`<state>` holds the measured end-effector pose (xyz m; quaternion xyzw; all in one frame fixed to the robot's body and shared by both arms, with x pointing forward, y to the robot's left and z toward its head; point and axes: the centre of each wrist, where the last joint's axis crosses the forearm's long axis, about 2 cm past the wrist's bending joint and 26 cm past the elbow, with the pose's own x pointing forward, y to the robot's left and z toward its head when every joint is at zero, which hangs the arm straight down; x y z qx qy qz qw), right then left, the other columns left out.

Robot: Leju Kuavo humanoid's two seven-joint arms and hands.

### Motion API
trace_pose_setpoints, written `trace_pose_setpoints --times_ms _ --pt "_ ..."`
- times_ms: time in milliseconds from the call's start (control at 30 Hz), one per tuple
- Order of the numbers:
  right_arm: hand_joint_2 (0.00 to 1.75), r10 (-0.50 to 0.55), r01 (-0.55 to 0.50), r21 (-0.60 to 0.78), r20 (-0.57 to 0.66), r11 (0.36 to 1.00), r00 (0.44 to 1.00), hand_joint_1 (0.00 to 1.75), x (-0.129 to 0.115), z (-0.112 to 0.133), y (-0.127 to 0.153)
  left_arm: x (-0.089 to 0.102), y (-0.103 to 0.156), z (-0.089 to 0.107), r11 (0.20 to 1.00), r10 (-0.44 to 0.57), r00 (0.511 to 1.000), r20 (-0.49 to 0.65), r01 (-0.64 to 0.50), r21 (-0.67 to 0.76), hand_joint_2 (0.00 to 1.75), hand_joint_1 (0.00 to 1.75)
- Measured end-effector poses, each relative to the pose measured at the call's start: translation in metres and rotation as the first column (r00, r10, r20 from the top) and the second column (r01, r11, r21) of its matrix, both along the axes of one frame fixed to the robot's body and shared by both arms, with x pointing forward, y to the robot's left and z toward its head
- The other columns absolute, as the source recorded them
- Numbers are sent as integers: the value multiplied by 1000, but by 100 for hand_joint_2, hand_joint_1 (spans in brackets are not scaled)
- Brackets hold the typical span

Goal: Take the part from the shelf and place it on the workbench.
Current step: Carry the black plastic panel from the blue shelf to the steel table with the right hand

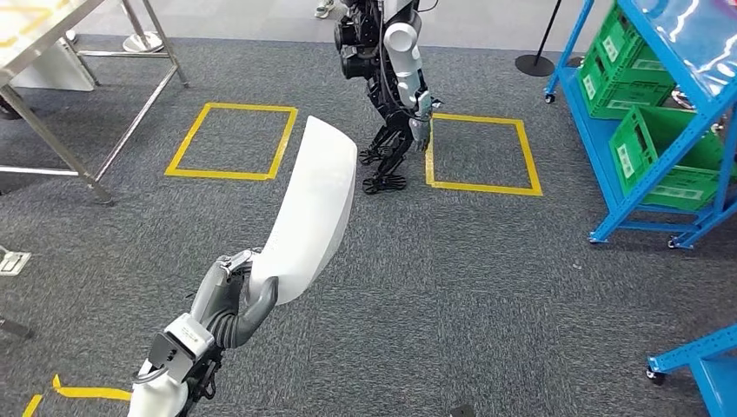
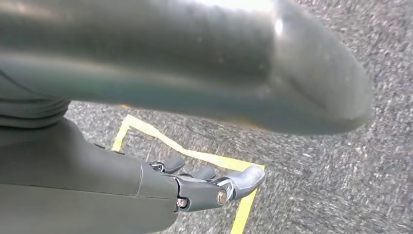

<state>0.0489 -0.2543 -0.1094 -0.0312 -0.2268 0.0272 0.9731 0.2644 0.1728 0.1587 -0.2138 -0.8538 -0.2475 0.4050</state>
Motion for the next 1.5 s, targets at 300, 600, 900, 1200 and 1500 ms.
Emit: trace_pose_setpoints --times_ms 300,600,900,1200,1500 --pt "0 -31 30 -22 -40 999 999 0 -13 -1 0 -4 -5 -13 999 -25 999 -43 24 -38 175 175" --pt "0 -31 30 -16 -32 999 999 0 -13 -2 -1 -3 -5 -18 1000 -6 999 -50 5 -17 175 175" --pt "0 -14 14 -5 8 1000 1000 0 -11 -1 -1 3 -2 -14 998 30 999 -37 -28 51 175 175" --pt "0 2 -3 8 42 1000 999 0 1 0 -2 9 -4 1 994 75 997 -11 -74 75 175 175" --pt "0 5 -5 -2 29 1000 1000 0 -3 -1 -5 3 -4 -1 994 83 997 1 -83 72 175 175"
